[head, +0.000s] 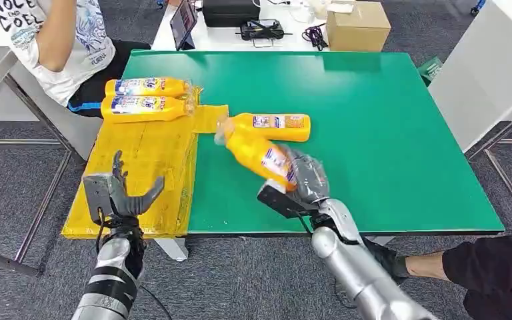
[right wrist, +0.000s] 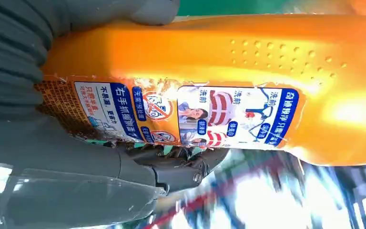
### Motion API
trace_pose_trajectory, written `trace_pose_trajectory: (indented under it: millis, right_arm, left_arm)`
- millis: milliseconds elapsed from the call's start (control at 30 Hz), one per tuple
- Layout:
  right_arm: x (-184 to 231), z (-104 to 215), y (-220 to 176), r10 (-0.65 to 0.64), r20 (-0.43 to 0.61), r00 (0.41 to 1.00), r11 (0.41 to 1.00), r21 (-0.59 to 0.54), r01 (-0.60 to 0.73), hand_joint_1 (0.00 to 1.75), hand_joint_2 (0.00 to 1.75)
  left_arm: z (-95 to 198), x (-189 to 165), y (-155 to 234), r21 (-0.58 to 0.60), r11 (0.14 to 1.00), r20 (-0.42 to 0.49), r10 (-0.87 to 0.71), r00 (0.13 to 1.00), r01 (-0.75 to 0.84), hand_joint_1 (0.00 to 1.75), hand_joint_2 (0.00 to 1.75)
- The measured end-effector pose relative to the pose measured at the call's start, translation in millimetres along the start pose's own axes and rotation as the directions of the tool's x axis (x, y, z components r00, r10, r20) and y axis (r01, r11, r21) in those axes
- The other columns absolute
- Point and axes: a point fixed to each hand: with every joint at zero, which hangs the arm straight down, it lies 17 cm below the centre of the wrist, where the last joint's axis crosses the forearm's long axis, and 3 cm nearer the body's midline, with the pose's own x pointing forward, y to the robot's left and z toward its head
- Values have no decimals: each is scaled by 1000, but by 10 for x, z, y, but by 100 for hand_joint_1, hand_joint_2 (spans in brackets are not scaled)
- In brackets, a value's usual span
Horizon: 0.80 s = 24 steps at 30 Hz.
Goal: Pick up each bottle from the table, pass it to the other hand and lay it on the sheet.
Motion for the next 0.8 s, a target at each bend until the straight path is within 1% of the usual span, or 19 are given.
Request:
trace_pose_trajectory:
  millis: [67, 133, 233, 267, 300, 367, 633, 700, 800]
  right_arm:
    - [189, -12, -375, -63, 44, 997, 985, -156, 70, 175, 175]
    - [266, 50, -624, -88, 72, 993, 962, -251, 104, 175, 175]
    - [305, 173, -828, -136, 95, 986, 931, -328, 160, 175, 175]
    - [317, 209, -876, -149, 106, 983, 922, -344, 177, 175, 175]
    - [322, 241, -893, -159, 114, 981, 918, -349, 189, 175, 175]
    - [313, 298, -905, -172, 114, 978, 912, -358, 202, 175, 175]
    - [261, 375, -974, -188, 99, 977, 898, -386, 211, 175, 175]
    - [282, 371, -941, -206, 111, 972, 900, -367, 233, 175, 175]
    - [364, 377, -777, -244, 137, 960, 912, -303, 275, 175, 175]
  left_arm:
    - [35, -20, -95, -25, 996, -32, 88, 996, -89, 0, 175]
    - [72, -12, -209, -59, 983, -54, 172, 984, -175, 0, 175]
    - [154, 111, -489, -174, 939, -69, 288, 955, -296, 0, 175]
    - [202, 181, -611, -229, 907, -81, 344, 936, -353, 0, 175]
    - [252, 249, -718, -276, 876, -91, 386, 918, -395, 0, 175]
    - [314, 325, -839, -330, 844, -101, 415, 904, -424, 0, 175]
    - [399, 365, -939, -373, 824, -109, 417, 902, -426, 0, 175]
    - [444, 432, -995, -408, 793, -114, 448, 887, -453, 0, 175]
    - [579, 598, -1147, -501, 721, -117, 491, 863, -478, 0, 175]
